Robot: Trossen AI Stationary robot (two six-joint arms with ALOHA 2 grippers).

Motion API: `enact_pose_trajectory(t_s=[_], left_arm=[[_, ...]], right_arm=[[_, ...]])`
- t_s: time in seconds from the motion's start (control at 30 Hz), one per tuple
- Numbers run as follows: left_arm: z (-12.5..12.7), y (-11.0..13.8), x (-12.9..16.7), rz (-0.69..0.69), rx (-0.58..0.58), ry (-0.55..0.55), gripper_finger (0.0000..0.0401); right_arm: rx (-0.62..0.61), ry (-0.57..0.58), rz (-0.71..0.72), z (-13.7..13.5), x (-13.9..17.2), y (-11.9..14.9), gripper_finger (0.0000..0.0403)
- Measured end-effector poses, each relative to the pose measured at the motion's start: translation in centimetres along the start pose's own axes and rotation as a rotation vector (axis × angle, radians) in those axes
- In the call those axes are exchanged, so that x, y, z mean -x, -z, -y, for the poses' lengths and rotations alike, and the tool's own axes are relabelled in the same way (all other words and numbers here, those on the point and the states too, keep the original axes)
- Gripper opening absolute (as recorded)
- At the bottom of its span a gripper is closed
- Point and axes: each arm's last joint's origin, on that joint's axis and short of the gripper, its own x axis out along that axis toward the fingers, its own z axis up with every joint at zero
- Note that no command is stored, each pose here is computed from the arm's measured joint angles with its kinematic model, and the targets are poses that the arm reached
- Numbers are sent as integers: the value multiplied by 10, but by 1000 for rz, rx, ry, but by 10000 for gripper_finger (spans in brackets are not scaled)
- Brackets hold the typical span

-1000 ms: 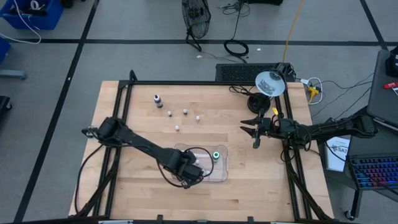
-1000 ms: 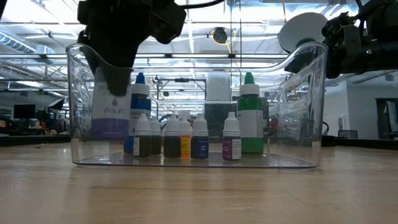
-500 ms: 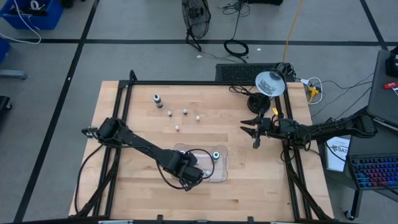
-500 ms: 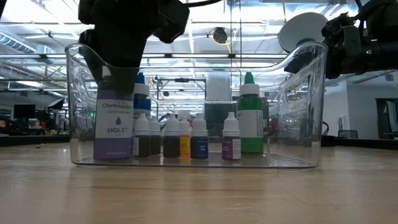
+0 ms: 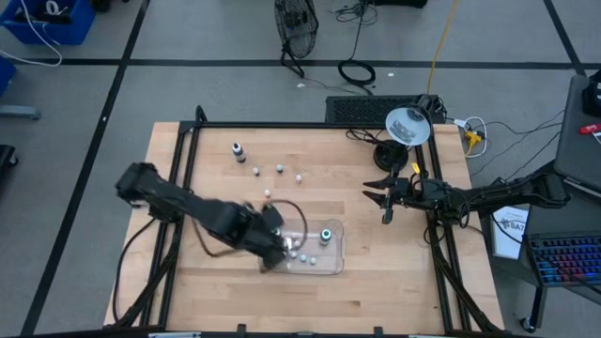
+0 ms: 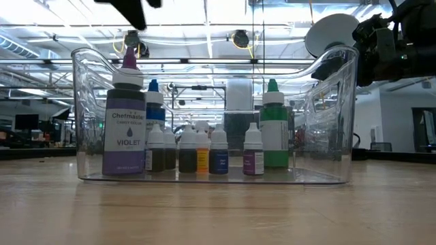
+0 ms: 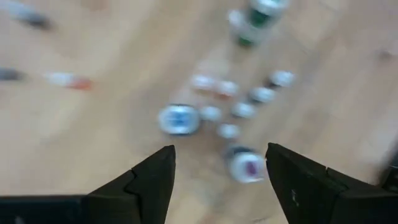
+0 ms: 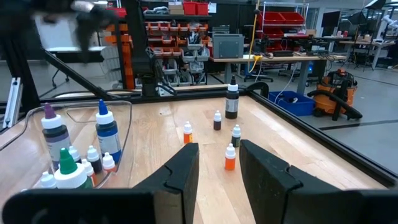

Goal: Pick & Place food coloring
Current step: Put the big black food coloring bottle into the bin

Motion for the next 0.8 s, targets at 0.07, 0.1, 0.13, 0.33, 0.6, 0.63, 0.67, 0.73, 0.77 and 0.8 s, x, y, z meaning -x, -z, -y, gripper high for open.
enact_pose_trajectory(t_s=[0.07, 0.1, 0.13, 0.33, 0.6, 0.63, 0.67, 0.73, 0.77, 0.8], left_arm=[[-21, -1, 17, 47, 32, -100, 255], [-34, -3, 24, 67, 62, -157, 256], [-47, -5, 31, 73, 92, -214, 258], [-117, -39, 53, 92, 258, -301, 266], [-219, -89, 46, -4, 362, -358, 254], [-231, -93, 44, -9, 380, -343, 252], [-243, -97, 41, -10, 399, -324, 251], [-265, -103, 33, -12, 445, -263, 251], [-276, -104, 29, -19, 467, -249, 252], [-286, -105, 25, -22, 497, -238, 254]], right_arm=[[0, 0, 0, 0, 0, 0, 105], [0, 0, 1, 0, 0, 0, 105], [0, 0, 2, 0, 0, 0, 105], [0, 0, 0, 0, 0, 0, 106], [0, -1, -1, 0, 0, 0, 107], [0, 0, -1, 0, 0, 0, 107], [0, 0, 0, 0, 0, 0, 106], [0, 0, -1, 0, 0, 0, 105], [0, 0, 0, 0, 0, 0, 105], [0, 0, 0, 0, 0, 0, 105]])
